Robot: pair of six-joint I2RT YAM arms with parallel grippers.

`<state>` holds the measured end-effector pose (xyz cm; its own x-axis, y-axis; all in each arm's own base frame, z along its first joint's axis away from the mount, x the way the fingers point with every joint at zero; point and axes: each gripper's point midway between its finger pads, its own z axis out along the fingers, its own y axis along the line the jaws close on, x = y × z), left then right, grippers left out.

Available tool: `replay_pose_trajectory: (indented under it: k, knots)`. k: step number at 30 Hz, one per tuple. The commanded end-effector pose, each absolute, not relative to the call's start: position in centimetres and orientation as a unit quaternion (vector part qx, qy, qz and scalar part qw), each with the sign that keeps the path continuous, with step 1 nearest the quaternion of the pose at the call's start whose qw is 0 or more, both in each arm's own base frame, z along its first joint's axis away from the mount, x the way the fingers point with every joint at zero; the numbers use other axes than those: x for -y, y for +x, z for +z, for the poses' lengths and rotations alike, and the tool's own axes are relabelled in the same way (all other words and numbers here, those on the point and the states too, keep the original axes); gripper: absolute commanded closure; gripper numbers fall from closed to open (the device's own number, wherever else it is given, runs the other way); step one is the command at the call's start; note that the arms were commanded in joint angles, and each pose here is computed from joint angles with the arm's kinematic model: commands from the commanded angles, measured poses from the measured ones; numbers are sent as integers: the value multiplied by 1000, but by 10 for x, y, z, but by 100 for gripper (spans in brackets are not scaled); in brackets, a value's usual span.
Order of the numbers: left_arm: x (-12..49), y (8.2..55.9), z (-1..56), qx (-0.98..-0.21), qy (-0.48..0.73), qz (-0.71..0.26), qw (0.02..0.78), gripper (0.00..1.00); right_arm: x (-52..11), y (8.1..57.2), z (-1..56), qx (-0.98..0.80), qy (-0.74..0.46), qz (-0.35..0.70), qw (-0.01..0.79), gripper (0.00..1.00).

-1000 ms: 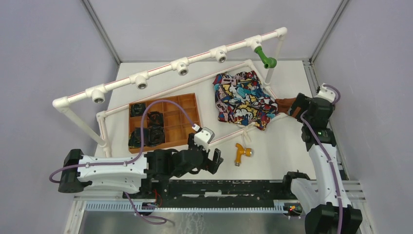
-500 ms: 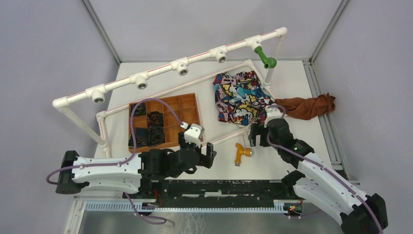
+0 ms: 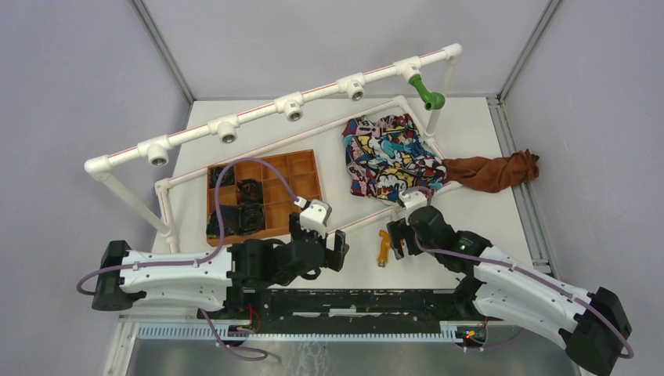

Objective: Install the water faucets
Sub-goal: Pick up the water faucet from the center of the board.

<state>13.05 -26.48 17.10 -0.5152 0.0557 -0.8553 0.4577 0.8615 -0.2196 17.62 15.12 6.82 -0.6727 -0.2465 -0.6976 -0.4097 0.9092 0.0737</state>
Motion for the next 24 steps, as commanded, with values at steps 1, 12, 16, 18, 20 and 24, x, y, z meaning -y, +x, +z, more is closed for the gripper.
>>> replay_pose_trajectory:
  k: [1,12,16,18,20,24]
  knots:
    - [273,133,192,-836,125,-241,477,0,-147,178,61,-901,-233,86,357,14]
    - [272,133,193,-831,133,-241,482,0,-155,177,34,-904,-273,104,313,30]
    - [271,131,192,-831,134,-246,480,0,-158,177,26,-904,-291,104,295,28]
    - [270,130,192,-831,135,-251,478,0,-159,178,24,-905,-295,102,291,28]
    - [268,130,191,-831,135,-252,477,0,-164,178,23,-901,-300,115,293,28]
    - [266,130,188,-832,136,-247,479,0,-172,178,25,-897,-312,127,286,29]
